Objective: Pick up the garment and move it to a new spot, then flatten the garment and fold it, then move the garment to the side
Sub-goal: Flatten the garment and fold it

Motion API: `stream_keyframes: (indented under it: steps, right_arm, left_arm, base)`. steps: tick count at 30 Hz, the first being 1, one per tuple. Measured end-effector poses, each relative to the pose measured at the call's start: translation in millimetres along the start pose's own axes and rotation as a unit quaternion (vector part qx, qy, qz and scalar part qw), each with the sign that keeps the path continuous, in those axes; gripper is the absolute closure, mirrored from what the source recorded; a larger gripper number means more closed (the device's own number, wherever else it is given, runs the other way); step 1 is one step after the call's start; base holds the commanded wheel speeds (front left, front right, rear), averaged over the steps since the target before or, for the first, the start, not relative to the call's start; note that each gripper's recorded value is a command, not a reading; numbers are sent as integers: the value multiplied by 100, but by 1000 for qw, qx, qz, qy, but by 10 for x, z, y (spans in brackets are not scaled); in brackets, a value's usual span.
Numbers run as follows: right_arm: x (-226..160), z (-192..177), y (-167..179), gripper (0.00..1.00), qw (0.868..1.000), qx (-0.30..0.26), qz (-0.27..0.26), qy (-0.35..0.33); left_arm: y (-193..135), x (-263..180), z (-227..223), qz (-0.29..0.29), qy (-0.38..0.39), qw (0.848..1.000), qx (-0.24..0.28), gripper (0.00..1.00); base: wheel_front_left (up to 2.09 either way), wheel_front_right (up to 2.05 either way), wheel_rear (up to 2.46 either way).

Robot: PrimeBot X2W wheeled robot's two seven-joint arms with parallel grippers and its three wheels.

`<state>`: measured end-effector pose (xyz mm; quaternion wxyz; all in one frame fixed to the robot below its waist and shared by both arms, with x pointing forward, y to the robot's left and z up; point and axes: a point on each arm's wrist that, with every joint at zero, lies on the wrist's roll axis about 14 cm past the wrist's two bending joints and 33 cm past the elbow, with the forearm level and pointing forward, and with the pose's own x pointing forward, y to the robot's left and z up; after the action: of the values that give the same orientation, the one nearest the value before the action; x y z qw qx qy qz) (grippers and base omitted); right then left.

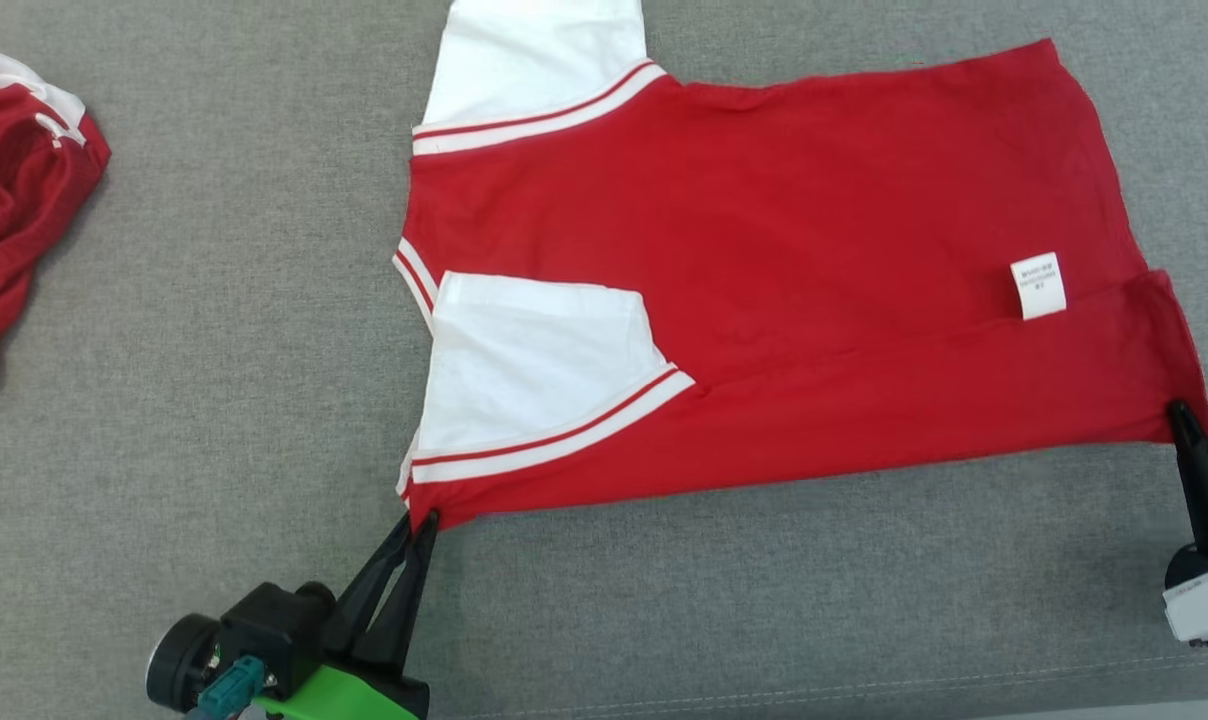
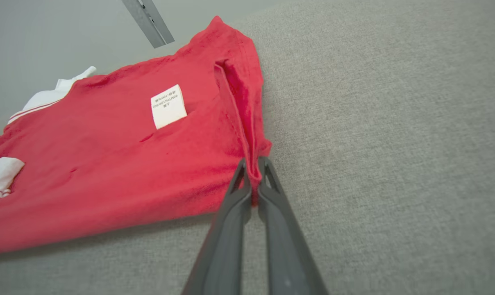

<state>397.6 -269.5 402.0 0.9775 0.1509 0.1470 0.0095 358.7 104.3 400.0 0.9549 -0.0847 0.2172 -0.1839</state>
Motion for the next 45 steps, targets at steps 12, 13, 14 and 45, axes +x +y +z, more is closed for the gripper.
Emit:
stream_keyframes:
  steps: [12,13,14,45]
  right_arm:
    - [-216,-162,13,0,999,-12,6,33]
    - [-220,-150,12,0,999,-16,6,31]
    - [-225,-129,9,0,999,-24,8,29]
    - [308,402,708,0,992,-21,74,-102]
  left_arm:
    - [-54,-210,-223,14,62,998,-28,63]
    - [-53,-220,-224,16,62,998,-27,15]
    - [-42,-233,-230,21,65,997,-27,0]
    - [714,1485,1830,-7,69,977,199,0]
  base:
    - [0,0,0]
    - [0,0,0]
    - [0,0,0]
    - [0,0,0]
